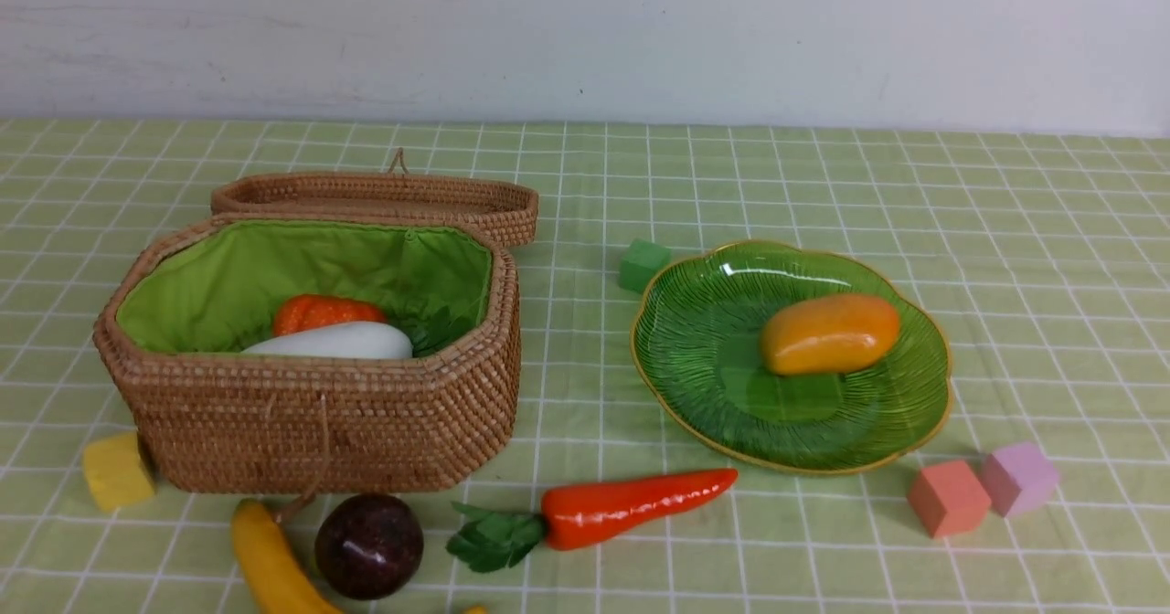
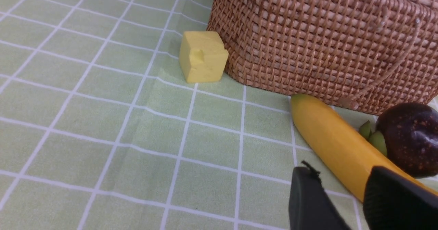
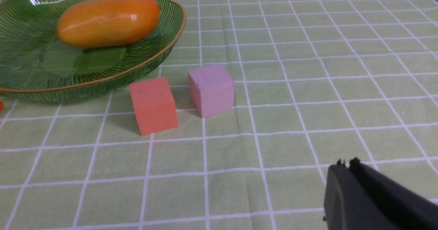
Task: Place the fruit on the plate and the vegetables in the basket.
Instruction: Use the left arm to grab a banana and put it into the right plate
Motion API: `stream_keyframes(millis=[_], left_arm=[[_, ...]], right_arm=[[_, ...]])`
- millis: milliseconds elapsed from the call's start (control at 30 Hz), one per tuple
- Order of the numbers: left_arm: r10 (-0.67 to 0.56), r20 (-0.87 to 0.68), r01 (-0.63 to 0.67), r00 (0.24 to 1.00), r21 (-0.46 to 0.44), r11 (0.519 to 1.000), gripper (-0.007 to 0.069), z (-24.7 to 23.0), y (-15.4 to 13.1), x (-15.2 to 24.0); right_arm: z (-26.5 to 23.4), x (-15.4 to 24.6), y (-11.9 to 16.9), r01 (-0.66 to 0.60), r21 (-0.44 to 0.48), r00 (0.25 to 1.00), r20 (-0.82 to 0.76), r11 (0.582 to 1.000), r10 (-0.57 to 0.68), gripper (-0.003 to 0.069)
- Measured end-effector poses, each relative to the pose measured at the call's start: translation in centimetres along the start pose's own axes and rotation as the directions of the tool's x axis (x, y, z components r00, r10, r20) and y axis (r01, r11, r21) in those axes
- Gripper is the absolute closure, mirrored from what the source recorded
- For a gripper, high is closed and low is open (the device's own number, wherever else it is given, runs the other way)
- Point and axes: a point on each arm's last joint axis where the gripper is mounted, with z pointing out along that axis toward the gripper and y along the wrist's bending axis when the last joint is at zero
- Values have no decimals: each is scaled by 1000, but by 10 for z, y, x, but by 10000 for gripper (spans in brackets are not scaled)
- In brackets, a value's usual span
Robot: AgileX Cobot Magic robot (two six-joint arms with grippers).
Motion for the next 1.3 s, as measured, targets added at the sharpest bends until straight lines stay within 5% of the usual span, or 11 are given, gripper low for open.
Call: stream_keyframes(millis=[1300], left_arm=[[0, -1, 0, 1000, 0, 1000, 386, 0, 0, 0]], right_arm=[[0, 0, 0, 1, 0, 1000, 2, 1000, -1, 615]])
